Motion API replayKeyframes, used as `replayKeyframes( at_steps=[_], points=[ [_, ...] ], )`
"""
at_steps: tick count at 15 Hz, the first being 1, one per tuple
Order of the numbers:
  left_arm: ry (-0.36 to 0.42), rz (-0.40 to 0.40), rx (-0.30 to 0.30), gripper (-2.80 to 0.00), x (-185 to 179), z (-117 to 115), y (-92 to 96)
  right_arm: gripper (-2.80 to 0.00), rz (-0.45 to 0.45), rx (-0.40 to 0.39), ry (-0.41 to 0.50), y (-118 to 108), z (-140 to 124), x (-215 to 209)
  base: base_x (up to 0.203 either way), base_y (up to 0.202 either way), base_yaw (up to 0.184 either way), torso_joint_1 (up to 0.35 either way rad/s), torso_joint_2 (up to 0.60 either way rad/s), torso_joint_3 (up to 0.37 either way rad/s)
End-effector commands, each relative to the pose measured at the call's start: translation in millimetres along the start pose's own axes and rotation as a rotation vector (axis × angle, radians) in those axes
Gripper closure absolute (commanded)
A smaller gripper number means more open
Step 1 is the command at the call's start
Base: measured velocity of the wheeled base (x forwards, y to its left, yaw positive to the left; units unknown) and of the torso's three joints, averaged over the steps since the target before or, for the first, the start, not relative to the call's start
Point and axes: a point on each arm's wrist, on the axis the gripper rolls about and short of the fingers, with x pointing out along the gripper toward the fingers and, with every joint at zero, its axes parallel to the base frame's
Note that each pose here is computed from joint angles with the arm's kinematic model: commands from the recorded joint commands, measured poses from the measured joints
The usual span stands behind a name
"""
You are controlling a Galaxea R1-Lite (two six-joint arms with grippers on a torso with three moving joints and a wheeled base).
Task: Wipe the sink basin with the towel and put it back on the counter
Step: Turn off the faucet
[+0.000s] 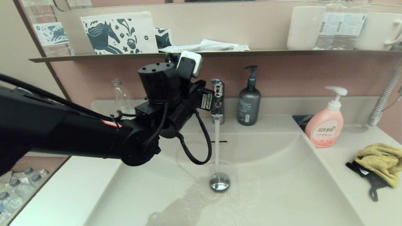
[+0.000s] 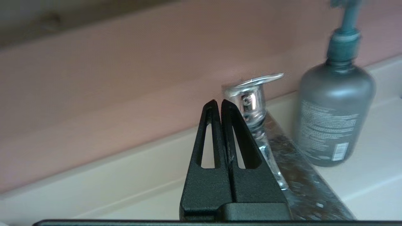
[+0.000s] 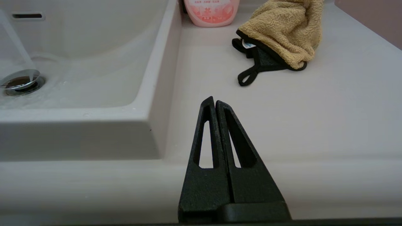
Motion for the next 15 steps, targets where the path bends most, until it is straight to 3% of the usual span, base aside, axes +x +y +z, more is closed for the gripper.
replayKeyframes(
  at_steps=[1, 8, 15],
  points=[
    [-0.031, 0.008, 0.003, 0.00, -3.1, 11.5, 2.7, 0.00, 0.001, 0.000, 0.001, 0.0, 0.1, 0.1, 0.000, 0.000, 0.000, 0.000, 0.00, 0.000],
    [-0.071, -0.010, -0.013, 0.00, 10.1, 25.7, -11.3, 0.00, 0.000, 0.000, 0.001, 0.0, 0.1, 0.1, 0.000, 0.000, 0.000, 0.000, 0.00, 0.000],
    [-0.039, -0.028, 0.002, 0.00, 37.3, 12.0, -23.0, 0.00, 0.000, 0.000, 0.001, 0.0, 0.1, 0.1, 0.000, 0.000, 0.000, 0.000, 0.00, 0.000]
  ],
)
